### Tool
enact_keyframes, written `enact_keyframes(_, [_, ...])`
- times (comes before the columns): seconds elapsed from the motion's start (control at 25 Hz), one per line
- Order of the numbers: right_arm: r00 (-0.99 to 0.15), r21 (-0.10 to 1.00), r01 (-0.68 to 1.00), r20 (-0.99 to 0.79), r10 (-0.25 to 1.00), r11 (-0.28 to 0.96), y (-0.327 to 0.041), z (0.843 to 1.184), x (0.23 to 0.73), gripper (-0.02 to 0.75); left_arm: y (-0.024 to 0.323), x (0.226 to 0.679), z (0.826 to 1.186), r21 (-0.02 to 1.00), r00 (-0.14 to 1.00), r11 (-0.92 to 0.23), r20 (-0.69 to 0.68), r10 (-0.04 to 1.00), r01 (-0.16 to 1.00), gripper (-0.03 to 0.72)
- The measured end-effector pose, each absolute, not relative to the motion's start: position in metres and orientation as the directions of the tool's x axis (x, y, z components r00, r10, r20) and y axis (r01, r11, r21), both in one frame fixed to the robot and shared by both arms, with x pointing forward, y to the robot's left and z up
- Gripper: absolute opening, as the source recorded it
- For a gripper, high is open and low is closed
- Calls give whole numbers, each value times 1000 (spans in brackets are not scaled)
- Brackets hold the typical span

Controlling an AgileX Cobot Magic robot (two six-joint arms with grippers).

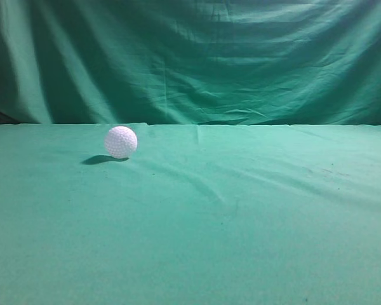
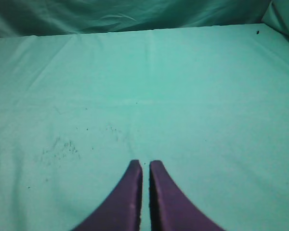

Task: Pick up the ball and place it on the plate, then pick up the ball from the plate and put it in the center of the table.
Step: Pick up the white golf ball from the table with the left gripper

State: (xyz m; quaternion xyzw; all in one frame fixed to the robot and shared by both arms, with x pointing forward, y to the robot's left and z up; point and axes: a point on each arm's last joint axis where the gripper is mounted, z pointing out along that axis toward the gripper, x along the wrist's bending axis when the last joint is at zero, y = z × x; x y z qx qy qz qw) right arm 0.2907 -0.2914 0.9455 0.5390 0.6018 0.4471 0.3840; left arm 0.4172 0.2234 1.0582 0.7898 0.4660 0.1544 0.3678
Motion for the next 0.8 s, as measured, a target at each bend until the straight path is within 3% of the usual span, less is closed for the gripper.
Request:
enact_keyframes(0.2, [-124,952,305,20,992,19,-291,946,291,0,186,458,1051,651,634,-467,-28,773,598,0])
enact_keyframes(0.6, [-124,952,305,20,992,19,-291,946,291,0,129,543,1014,534,699,-594,6,715,602,0])
enact_keyframes(0.72, [-124,952,305,20,992,19,-291,946,291,0,122,558,1006,515,679,-578,-9,734,633,137])
enact_keyframes(0.8, [-124,952,305,20,992,19,-291,946,291,0,118,567,1001,509,659,-559,-23,751,655,284])
